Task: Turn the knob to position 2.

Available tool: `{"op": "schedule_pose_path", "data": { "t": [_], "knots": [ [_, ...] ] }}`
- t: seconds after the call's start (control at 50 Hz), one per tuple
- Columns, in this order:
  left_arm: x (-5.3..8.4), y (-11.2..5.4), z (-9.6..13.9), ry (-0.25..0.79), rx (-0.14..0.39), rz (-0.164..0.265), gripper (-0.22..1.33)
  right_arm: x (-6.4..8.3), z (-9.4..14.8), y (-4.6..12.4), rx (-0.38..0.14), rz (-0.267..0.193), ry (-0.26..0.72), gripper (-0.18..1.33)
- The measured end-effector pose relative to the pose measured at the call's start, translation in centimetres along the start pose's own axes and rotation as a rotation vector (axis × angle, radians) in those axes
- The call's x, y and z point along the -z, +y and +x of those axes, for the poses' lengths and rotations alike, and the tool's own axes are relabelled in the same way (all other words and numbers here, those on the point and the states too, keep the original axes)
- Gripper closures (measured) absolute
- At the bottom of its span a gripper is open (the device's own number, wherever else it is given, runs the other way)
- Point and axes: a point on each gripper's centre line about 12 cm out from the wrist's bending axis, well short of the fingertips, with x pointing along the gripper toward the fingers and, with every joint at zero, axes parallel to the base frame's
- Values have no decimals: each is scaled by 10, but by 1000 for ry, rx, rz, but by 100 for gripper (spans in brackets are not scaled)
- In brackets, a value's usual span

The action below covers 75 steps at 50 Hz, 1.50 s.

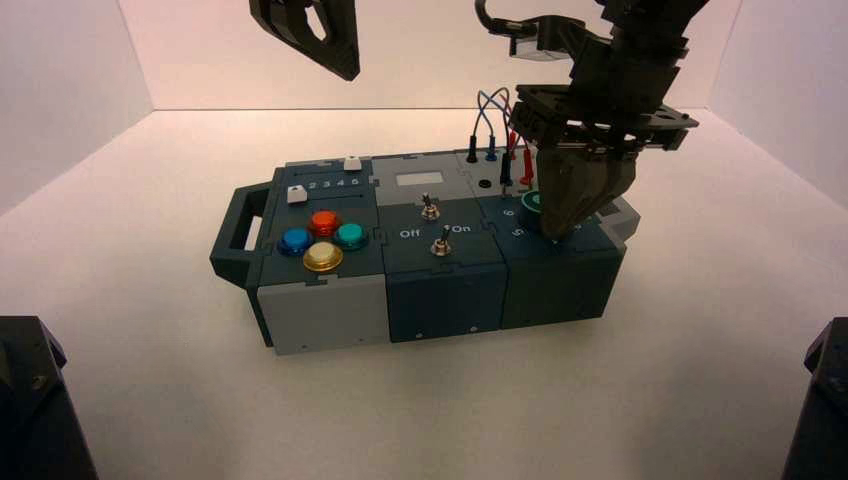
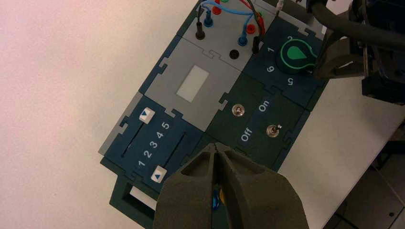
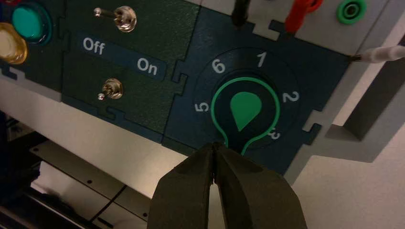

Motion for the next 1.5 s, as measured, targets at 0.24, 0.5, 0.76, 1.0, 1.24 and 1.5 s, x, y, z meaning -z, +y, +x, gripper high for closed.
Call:
{"op": "schedule_pose_path", "data": {
  "t": [0.24, 0.5, 0.76, 1.0, 1.24, 1.5],
  "knots": [
    [0, 0, 0, 0, 1, -1, 128, -2, -1, -7, 9, 15, -3, 129],
    [-1, 0, 0, -5, 0, 3, 127, -2, -2, -13, 21, 26, 1, 129],
    [-1, 0, 0, -12, 0, 0, 128, -2, -7, -22, 39, 31, 1, 129],
    [-2, 0, 0, -14, -1, 3, 128, -2, -9, -25, 49, 28, 6, 129],
    [-2, 0, 0, -15, 0, 2, 128, -2, -10, -30, 60, 35, 8, 129],
    [-2, 0, 0, -15, 0, 3, 128, -9, -15, -31, 67, 26, -2, 129]
  ]
}}
